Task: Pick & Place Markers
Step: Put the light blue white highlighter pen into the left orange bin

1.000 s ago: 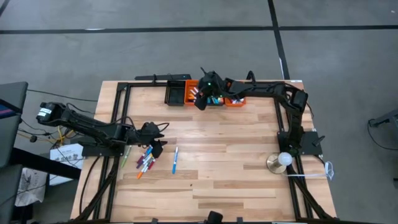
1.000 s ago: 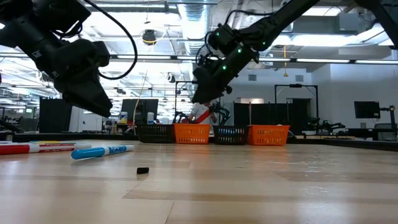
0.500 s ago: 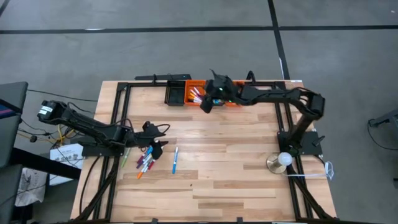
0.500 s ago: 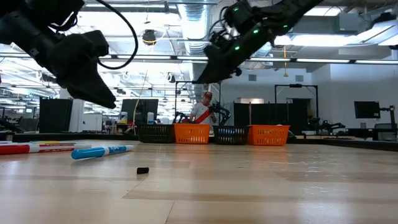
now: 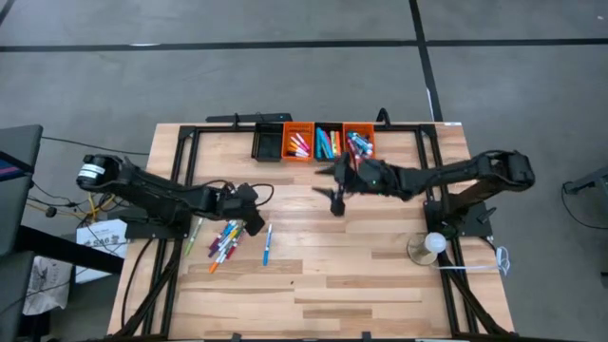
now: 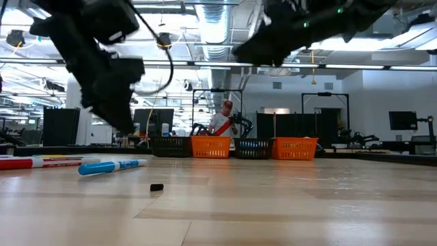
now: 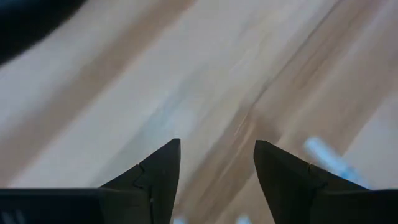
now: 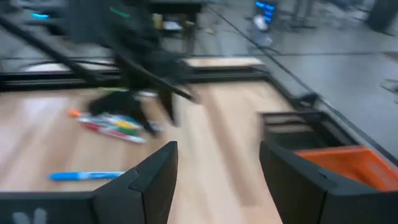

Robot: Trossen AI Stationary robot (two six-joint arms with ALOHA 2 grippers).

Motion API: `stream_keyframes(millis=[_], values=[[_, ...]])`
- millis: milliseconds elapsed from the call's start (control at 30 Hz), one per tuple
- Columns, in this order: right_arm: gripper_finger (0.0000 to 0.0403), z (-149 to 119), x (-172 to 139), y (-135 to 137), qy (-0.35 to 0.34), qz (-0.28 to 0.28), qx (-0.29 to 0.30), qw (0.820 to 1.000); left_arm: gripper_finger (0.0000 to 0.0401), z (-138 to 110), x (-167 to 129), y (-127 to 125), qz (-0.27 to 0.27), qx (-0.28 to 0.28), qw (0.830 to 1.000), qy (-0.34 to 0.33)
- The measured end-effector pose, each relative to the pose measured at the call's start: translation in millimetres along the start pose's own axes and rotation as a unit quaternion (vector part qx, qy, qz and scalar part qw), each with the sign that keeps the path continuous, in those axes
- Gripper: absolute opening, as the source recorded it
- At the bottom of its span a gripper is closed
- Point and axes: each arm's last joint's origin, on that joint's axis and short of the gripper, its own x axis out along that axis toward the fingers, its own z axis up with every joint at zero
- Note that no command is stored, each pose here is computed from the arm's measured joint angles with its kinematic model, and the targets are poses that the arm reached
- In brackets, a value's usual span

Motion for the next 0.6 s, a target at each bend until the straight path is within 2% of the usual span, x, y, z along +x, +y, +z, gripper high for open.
stream_keyframes(millis=[133, 233, 367, 600], values=[[0.0219, 4, -3, 26, -0.019, 0.042, -0.015, 0.999, 0.0199, -5, 6, 4, 0.010, -0.042, 0.996, 0.073], [0.0219, 8, -5, 38, -0.041, 0.059, -0.021, 0.997, 0.0199, -7, 6, 4, 0.006, -0.052, 0.994, 0.092], [0.0219, 13, -8, 44, -0.059, 0.068, -0.038, 0.995, 0.0199, -11, 4, 2, -0.008, -0.062, 0.991, 0.116], [0.0219, 16, -11, 43, -0.068, 0.065, -0.037, 0.995, 0.0199, -21, 1, 4, 0.020, -0.063, 0.987, 0.147]])
